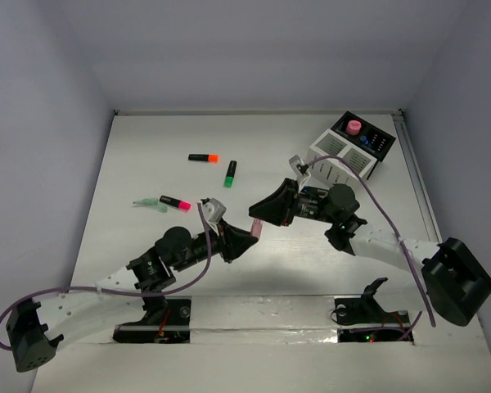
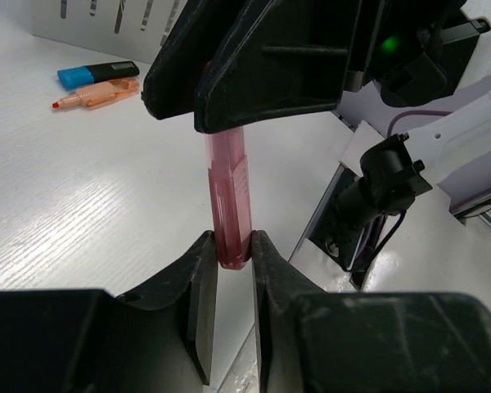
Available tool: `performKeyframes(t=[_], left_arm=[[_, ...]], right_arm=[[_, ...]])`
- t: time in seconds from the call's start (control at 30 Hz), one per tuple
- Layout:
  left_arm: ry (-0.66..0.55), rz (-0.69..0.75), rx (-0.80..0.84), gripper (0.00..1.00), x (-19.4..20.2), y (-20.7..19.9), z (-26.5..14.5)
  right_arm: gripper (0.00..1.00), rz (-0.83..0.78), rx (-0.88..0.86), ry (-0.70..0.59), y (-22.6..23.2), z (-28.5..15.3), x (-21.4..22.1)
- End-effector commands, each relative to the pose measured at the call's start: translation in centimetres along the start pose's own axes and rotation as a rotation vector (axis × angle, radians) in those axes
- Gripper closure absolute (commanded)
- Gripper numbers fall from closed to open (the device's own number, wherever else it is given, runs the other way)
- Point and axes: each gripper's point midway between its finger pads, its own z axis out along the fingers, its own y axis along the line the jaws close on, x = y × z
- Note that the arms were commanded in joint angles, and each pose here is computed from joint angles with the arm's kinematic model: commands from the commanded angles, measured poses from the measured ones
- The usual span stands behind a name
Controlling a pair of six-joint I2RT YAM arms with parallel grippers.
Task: Sort the stationery into containers
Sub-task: Close the pen cap on the pen, then place the pen in the storage box.
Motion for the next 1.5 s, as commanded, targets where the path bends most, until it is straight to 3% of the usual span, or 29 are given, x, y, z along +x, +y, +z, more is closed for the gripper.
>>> performKeyframes(t=[0.0,0.37,0.77,0.9,1.0,1.03,1.1,1.13,1.33,1.47], left_arm=[[-0.516,0.068,0.216,1.0,-16.6,-8.1,-2.4],[-0.625,0.155,0.157,1.0,-22.1,-8.7,-3.0],[-0.664,0.176,0.12,1.0,-23.7,-8.3,-4.6],[-0.596,0.16,0.158,1.0,-22.3,-8.6,-3.0],[-0.515,0.135,0.172,1.0,-19.5,-7.8,-1.7],[-0.491,0.112,0.172,0.95,-18.7,-7.5,-1.5],[-0.434,0.086,0.15,0.86,-16.3,-6.3,-1.3],[-0.422,0.07,0.148,0.76,-15.6,-6.0,-1.4],[-0.356,0.025,0.081,0.43,-11.6,-3.6,-3.0],[-0.36,0.024,0.028,0.36,-10.7,-2.3,-4.3]], right_arm=[[1.0,0.091,0.06,0.216,-1.1,-0.4,7.4],[1.0,0.154,0.11,0.232,-0.8,-1.1,12.0],[1.0,0.224,0.146,0.253,-1.7,-2.6,15.0],[1.0,0.178,0.164,0.22,-1.7,-1.7,13.0],[1.0,0.089,0.254,0.151,-2.5,0.2,8.6],[1.0,0.043,0.307,0.072,-2.9,1.4,5.2],[1.0,0.02,0.407,0.026,-4.5,1.3,2.6],[1.0,0.008,0.455,-0.025,-5.3,1.3,0.8],[1.0,0.003,0.562,-0.234,-9.2,-0.3,-8.3],[1.0,-0.004,0.639,-0.318,-12.4,-3.1,-11.9]])
